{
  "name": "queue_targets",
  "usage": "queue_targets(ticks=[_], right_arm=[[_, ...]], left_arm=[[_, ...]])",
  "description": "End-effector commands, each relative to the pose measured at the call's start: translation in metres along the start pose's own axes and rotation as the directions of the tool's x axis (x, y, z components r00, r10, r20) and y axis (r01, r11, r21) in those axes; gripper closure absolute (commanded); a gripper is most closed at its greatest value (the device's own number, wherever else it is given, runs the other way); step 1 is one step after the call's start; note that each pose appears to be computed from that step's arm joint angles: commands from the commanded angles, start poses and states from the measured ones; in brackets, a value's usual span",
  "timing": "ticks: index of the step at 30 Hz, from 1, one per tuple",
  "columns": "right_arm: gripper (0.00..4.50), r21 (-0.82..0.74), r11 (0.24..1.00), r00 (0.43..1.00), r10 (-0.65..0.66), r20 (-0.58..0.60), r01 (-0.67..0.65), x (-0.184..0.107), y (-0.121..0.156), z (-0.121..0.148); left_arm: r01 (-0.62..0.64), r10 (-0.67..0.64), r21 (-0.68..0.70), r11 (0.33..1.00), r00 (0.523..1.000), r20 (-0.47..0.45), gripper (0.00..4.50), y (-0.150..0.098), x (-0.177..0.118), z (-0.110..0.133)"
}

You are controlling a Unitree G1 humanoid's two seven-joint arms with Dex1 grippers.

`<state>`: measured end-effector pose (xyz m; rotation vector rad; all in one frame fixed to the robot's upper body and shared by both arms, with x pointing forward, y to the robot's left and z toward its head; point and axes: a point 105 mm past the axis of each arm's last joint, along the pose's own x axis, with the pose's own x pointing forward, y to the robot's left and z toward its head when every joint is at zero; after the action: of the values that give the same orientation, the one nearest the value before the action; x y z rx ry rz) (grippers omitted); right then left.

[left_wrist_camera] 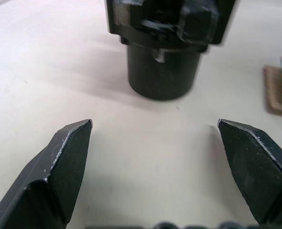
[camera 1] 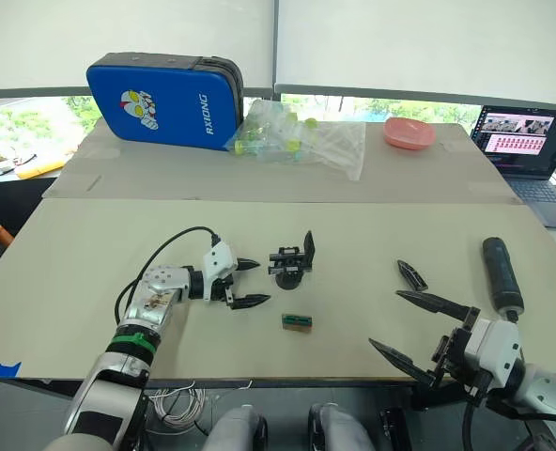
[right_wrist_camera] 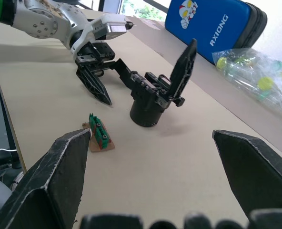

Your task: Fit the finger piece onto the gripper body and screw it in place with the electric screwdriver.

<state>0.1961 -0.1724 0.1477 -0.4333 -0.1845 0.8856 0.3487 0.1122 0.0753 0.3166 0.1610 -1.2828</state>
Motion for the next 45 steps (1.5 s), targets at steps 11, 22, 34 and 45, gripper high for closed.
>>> queue_targets(ticks=[11,22,34,45], right_arm=[[0.00,-0.004,1.000,0.999,-0.020,0.027,0.021,0.000,0.004,0.012],[0.00,0.000,0.999,0.999,-0.040,0.007,0.040,-0.005,0.007,0.013],[0.00,0.005,0.999,0.999,-0.040,0.009,0.040,-0.004,0.009,0.011],[0.00,0.000,1.000,1.000,-0.025,0.016,0.025,-0.003,0.007,0.008]], left_arm=[[0.149,-0.154,0.105,0.983,0.987,0.048,0.04,0.001,0.045,0.032],[0.150,-0.152,0.102,0.983,0.988,0.013,0.77,0.001,0.054,0.026],[-0.066,0.060,0.045,0.997,0.989,0.132,2.18,0.014,0.034,0.040],[-0.255,0.256,-0.017,0.967,0.961,0.103,2.18,-0.022,0.050,0.043]])
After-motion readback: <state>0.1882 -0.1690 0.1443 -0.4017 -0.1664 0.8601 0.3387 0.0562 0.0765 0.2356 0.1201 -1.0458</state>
